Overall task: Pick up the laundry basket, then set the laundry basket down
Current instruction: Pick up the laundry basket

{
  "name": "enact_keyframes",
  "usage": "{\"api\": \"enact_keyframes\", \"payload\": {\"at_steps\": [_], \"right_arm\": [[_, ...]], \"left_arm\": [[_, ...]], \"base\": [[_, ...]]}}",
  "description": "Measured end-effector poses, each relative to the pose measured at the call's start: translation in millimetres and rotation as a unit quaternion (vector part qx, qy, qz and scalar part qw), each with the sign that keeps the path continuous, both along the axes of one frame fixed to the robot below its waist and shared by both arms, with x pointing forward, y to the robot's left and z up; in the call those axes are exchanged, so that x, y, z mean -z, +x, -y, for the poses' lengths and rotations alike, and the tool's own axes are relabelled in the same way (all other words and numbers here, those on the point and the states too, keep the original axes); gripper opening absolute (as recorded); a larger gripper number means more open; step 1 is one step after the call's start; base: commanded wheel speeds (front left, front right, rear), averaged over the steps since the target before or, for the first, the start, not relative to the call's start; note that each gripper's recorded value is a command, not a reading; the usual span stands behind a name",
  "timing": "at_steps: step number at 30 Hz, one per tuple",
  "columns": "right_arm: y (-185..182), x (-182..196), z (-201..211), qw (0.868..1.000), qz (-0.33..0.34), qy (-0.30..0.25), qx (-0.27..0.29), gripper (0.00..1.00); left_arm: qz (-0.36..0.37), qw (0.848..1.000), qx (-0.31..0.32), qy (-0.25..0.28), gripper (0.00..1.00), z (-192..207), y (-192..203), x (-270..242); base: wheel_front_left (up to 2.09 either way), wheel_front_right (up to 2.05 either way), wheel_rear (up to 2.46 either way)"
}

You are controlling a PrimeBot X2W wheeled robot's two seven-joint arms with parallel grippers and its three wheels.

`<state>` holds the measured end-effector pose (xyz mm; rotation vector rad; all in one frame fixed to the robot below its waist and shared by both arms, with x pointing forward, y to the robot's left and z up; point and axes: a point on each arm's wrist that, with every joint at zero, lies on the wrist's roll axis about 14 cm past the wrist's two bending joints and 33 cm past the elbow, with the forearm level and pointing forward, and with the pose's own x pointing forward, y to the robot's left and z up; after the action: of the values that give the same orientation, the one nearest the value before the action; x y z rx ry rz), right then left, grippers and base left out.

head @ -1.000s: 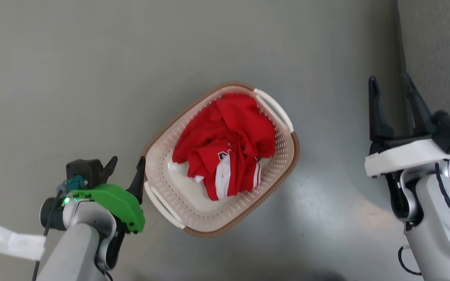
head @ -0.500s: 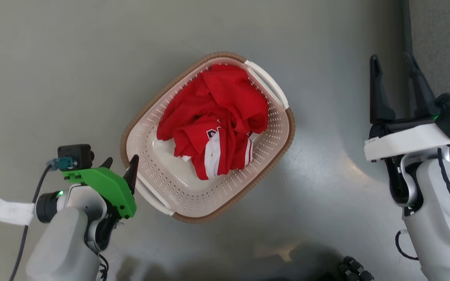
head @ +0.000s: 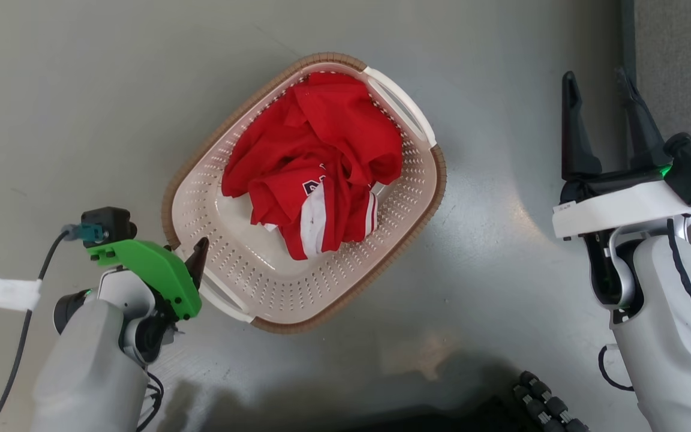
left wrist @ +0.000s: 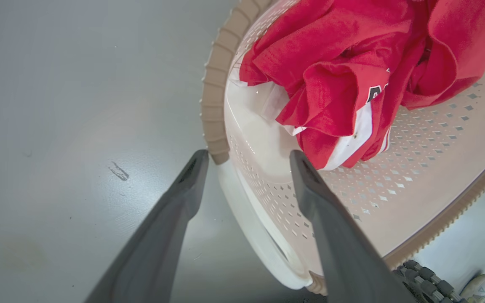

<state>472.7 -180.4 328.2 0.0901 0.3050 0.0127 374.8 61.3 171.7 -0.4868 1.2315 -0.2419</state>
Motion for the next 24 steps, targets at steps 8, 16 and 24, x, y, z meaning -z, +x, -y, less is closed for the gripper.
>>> {"api": "enact_keyframes", "payload": {"at_steps": [8, 16, 24], "right_arm": [[3, 6, 3, 1.0, -0.003, 0.001, 0.003, 1.0], [3, 8, 7, 1.0, -0.005, 0.001, 0.011, 1.0], [4, 9, 6, 1.0, -0.005, 0.005, 0.012, 1.0]], "left_arm": [[-0.045, 0.999, -0.019, -0.017, 1.0, 7, -5, 14], [-0.066, 0.997, -0.026, -0.014, 0.0, 6, -6, 21], [-0.069, 0.997, -0.04, -0.017, 0.0, 6, 0, 23]], "base": [[0.0, 0.0, 0.0], [0.0, 0.0, 0.0], [0.0, 0.0, 0.0]]}}
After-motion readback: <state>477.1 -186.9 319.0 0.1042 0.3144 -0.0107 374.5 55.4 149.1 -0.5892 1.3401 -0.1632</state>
